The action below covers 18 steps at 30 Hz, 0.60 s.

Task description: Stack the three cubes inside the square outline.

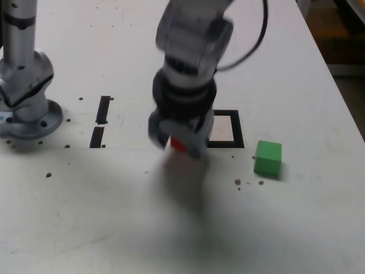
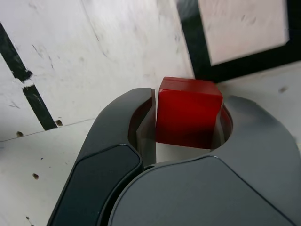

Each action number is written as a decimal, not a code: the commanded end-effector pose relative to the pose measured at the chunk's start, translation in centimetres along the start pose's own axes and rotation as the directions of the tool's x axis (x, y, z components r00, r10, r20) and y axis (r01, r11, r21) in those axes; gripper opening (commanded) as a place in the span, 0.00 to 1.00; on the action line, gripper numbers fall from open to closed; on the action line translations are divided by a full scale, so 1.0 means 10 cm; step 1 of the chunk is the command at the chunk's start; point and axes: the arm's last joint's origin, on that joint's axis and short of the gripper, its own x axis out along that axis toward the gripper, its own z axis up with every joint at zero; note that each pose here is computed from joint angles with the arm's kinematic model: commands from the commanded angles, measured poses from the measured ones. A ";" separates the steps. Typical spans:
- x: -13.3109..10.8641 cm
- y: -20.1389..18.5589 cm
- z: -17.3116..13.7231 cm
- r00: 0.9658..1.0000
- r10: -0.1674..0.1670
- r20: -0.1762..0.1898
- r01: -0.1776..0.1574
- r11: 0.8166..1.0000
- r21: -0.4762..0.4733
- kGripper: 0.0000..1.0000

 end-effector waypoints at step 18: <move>0.18 0.68 0.33 0.998 -0.065 -0.014 0.060 0.973 -0.222 0.34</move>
